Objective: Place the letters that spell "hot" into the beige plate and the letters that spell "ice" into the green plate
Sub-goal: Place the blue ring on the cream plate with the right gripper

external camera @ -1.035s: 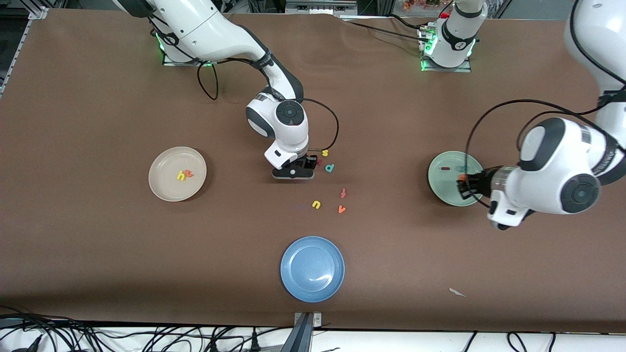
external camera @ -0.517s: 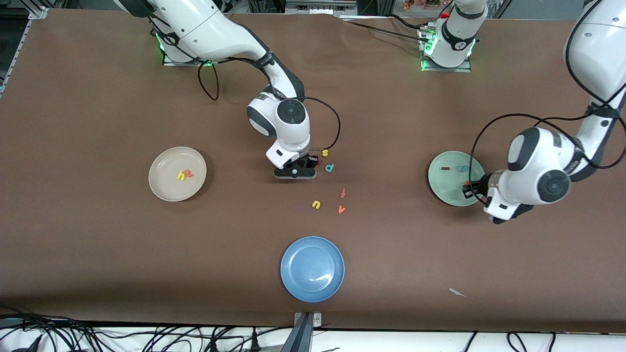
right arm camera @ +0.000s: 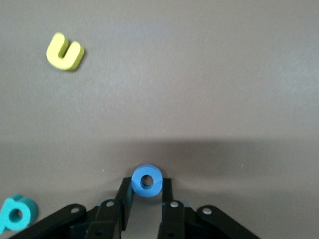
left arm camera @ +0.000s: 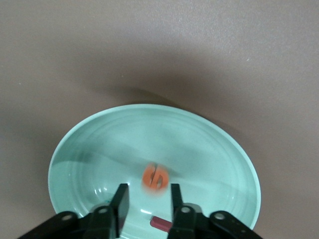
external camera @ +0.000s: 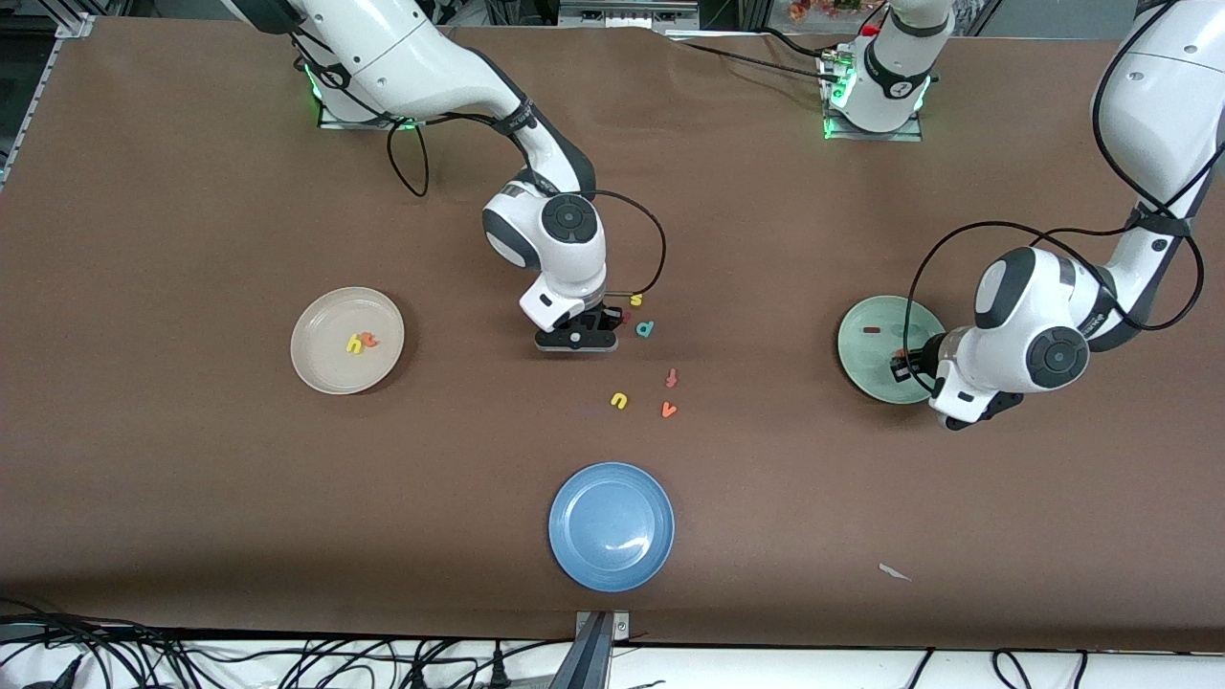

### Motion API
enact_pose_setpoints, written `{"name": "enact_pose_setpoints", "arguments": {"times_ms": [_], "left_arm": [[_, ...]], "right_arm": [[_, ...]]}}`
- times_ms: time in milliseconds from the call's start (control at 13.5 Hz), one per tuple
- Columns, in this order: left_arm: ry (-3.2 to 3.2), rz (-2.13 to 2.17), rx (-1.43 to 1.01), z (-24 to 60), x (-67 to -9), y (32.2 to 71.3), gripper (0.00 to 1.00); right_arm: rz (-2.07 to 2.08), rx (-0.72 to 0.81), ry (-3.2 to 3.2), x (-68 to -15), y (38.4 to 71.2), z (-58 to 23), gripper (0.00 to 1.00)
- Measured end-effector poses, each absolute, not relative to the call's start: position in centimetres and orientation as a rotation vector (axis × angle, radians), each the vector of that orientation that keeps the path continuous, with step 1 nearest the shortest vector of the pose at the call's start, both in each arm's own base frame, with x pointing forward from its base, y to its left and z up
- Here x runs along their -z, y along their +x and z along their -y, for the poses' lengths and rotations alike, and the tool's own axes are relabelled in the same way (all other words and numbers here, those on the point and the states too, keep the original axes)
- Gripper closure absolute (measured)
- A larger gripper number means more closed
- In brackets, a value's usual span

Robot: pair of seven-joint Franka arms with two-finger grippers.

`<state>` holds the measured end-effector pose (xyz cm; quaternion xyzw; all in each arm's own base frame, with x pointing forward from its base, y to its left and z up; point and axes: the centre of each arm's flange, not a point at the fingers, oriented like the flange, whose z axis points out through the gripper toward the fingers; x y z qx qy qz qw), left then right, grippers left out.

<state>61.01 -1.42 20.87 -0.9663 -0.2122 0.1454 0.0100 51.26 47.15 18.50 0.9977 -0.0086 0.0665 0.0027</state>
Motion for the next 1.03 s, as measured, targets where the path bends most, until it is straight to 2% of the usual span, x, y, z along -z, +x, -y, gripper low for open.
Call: {"name": "enact_pose_setpoints", "arguments": {"times_ms": [222, 370, 443, 739, 1035], "left_arm": [[-3.016, 0.685, -0.387, 0.6, -23.5, 62.2, 0.25], [-2.999, 0.681, -0.328, 0.7, -28.8, 63.5, 0.05], [-2.992, 0.674, -0.303, 1.1, -32.0, 64.2, 0.0], [-3.001, 0.58, -0.261, 2.8, -43.7, 65.5, 0.01], [-3.056, 0.397, -0.2, 1.8, -49.5, 66.0, 0.0]], "right_arm": [[0.032, -0.22, 3.105, -21.1, 53.6, -44.8, 0.72], [0.01, -0.203, 3.069, -23.5, 55.3, -42.0, 0.72], [-0.024, -0.196, 3.056, -24.6, 56.0, -40.1, 0.72], [-0.242, -0.136, 2.994, -27.9, 57.6, -29.1, 0.72], [-0.421, -0.043, 2.92, -30.7, 55.6, -18.8, 0.72]]}}
